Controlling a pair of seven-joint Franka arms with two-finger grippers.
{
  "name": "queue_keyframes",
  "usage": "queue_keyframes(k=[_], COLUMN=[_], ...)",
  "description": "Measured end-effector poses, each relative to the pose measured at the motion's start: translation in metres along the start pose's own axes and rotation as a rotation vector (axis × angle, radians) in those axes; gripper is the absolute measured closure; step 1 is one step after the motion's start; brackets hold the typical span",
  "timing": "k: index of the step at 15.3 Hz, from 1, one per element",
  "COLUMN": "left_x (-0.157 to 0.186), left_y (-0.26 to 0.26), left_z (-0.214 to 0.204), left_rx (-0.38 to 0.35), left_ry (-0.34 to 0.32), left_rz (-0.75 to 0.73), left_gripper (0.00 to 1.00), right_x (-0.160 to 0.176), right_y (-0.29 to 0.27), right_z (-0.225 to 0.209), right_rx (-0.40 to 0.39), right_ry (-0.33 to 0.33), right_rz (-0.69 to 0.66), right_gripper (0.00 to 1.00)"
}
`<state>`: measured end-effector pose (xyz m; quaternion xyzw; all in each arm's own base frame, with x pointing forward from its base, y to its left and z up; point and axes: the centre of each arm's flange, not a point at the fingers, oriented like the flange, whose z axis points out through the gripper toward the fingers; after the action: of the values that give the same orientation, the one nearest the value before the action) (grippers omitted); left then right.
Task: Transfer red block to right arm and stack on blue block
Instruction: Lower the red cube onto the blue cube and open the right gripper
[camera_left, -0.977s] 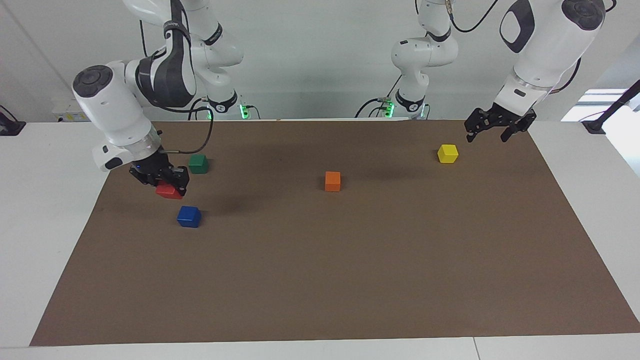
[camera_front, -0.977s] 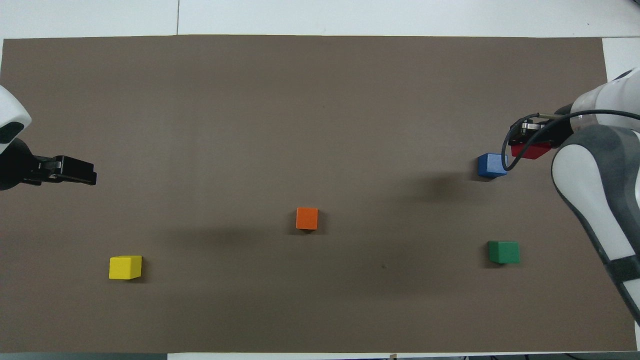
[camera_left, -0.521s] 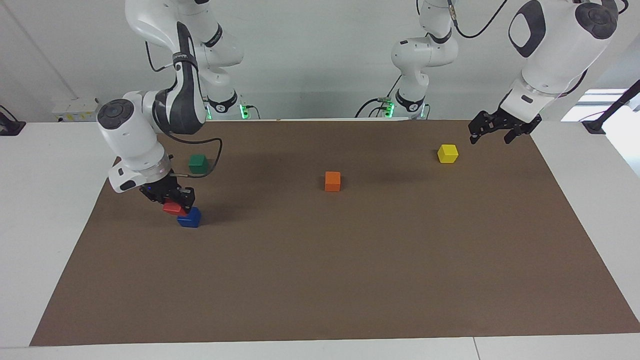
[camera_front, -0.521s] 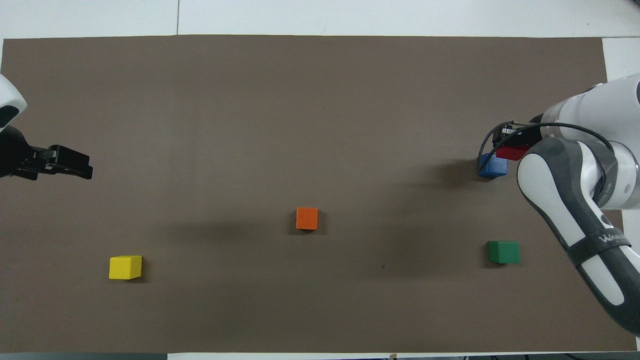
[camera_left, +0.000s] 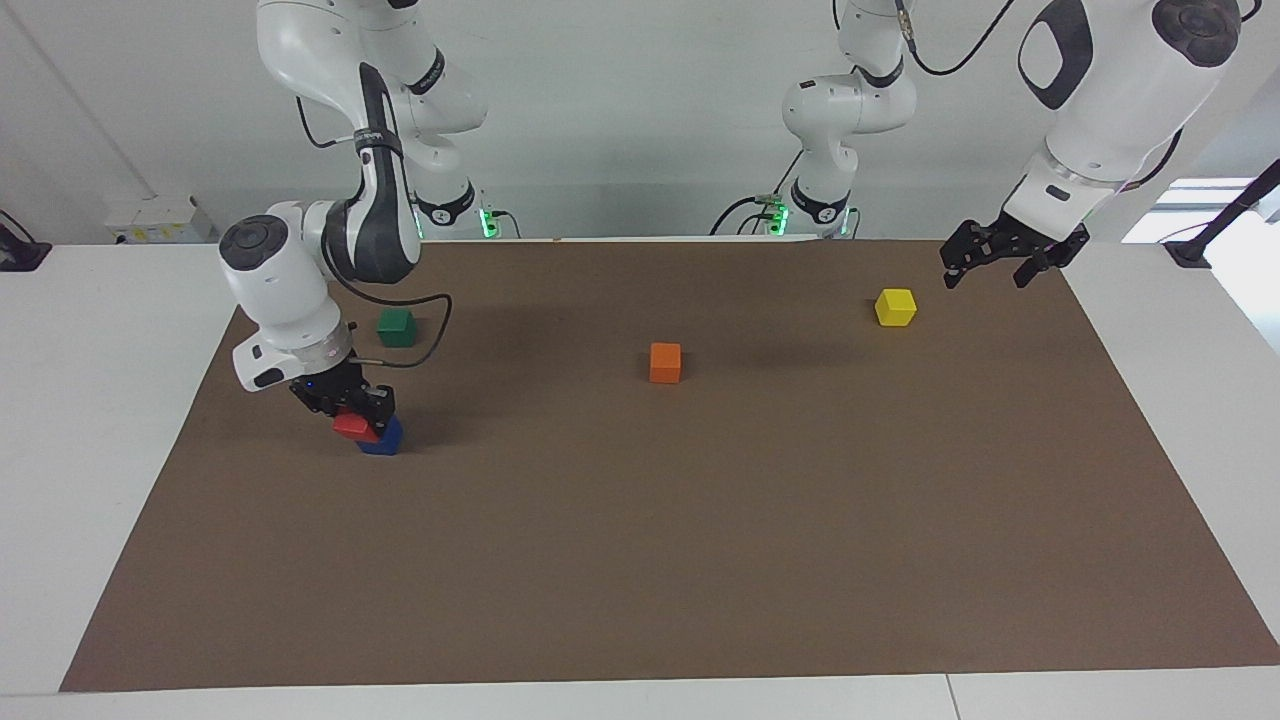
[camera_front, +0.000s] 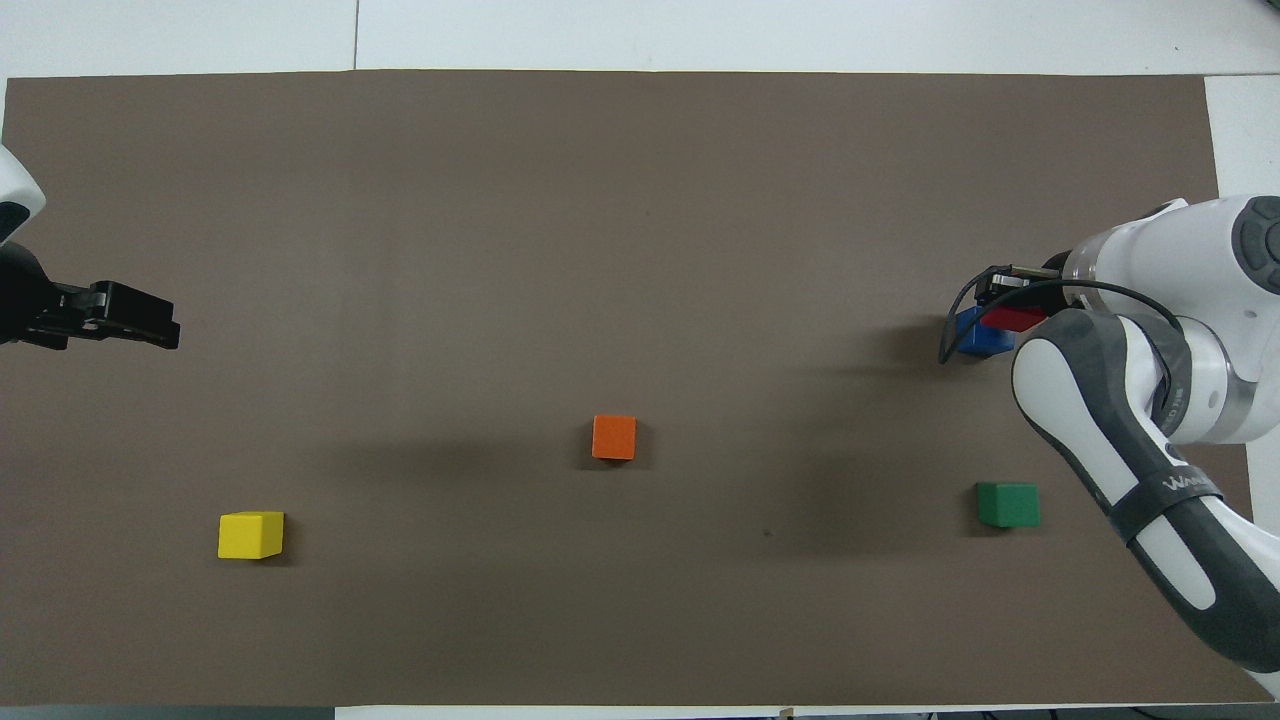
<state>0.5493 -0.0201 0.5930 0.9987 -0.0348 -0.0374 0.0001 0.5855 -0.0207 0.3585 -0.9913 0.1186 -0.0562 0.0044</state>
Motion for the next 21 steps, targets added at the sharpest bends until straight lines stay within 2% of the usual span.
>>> queue_keyframes(k=[21], left_x=[-0.002], left_y=[0.006], left_z=[-0.010], left_rx=[0.002], left_ry=[0.023], left_rz=[0.011], left_gripper=[0.00], right_x=[-0.012], right_y=[0.005], right_z=[0.015], right_rx=[-0.008], right_ry=[-0.013], right_rz=[-0.036], right_gripper=[0.44])
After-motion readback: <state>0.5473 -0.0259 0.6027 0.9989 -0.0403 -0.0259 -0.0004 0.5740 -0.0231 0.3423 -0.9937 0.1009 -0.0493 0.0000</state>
